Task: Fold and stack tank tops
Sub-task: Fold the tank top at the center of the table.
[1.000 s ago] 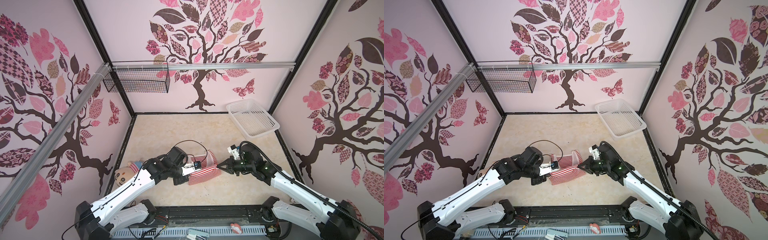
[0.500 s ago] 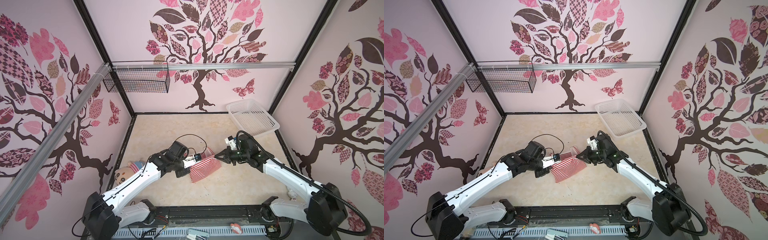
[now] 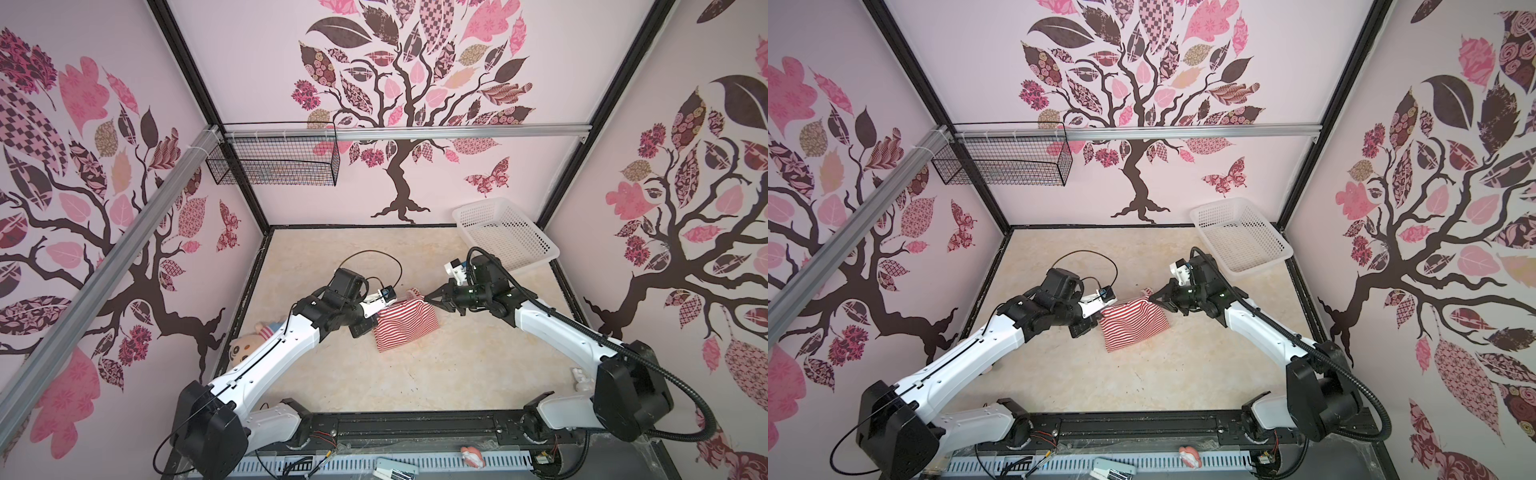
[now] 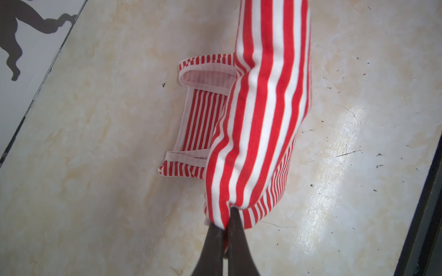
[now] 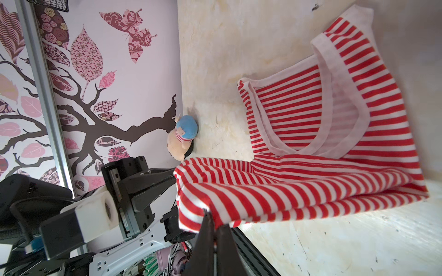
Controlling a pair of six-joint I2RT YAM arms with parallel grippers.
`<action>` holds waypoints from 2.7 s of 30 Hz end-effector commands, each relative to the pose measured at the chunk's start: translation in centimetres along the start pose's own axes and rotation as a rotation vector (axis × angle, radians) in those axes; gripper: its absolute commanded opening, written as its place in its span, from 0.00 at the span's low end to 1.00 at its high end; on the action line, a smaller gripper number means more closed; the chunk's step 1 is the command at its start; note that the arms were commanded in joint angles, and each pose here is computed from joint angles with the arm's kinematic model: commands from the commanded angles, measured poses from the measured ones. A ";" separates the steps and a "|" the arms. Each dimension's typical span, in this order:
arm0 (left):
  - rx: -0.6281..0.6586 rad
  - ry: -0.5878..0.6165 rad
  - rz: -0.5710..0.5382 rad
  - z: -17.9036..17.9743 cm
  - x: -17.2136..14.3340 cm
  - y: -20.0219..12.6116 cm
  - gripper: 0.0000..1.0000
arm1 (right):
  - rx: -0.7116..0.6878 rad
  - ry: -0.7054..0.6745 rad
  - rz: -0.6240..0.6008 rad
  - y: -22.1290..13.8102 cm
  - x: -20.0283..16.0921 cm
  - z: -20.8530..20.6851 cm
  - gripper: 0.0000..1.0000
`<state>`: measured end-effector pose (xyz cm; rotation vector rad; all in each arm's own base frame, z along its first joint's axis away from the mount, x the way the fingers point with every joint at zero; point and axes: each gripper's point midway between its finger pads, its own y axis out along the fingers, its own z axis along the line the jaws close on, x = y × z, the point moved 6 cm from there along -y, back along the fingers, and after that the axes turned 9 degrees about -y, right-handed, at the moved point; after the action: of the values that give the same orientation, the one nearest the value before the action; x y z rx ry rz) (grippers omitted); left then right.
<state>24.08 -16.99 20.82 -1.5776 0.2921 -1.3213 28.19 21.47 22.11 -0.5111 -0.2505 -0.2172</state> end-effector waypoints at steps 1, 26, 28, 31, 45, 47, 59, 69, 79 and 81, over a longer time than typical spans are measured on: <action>0.006 -0.009 -0.056 0.8 1.3 0.2 0.00 | 0.041 -0.043 -0.011 0.5 1.6 1.0 0.07; -0.011 -0.271 -0.013 11.2 -0.7 7.1 0.02 | 0.060 0.064 0.023 7.5 9.0 -5.9 0.09; -0.016 -0.282 -0.010 11.9 -0.7 7.8 0.04 | 0.059 0.078 0.017 8.0 9.7 -6.9 0.09; -0.021 -0.291 -0.002 12.5 -0.7 8.9 0.05 | 0.060 0.098 0.022 8.8 10.4 -8.1 0.09; 0.000 -0.369 0.073 16.1 -0.6 13.3 0.09 | 0.024 0.138 0.025 10.6 12.6 -11.4 0.12; 0.009 -0.370 0.078 16.4 -0.8 13.7 0.09 | 0.017 0.143 0.028 10.9 12.8 -11.8 0.13; 0.100 -0.410 0.033 18.6 0.2 14.3 0.27 | -0.036 0.178 0.008 11.2 13.4 -13.8 0.14; 0.211 -0.443 -0.025 19.7 1.8 11.7 0.29 | -0.021 0.197 -0.030 10.4 13.7 -13.4 0.15; 0.161 -0.443 -0.055 17.1 1.2 9.6 0.29 | 0.010 0.198 -0.090 8.6 13.5 -11.7 0.13; 0.151 -0.447 -0.052 17.0 1.1 9.7 0.29 | 0.002 0.216 -0.084 9.0 13.5 -12.4 0.13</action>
<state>43.04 -13.14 16.13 -1.6798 -0.1283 -0.9796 44.77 21.19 9.19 -0.4998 -0.0158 -0.3115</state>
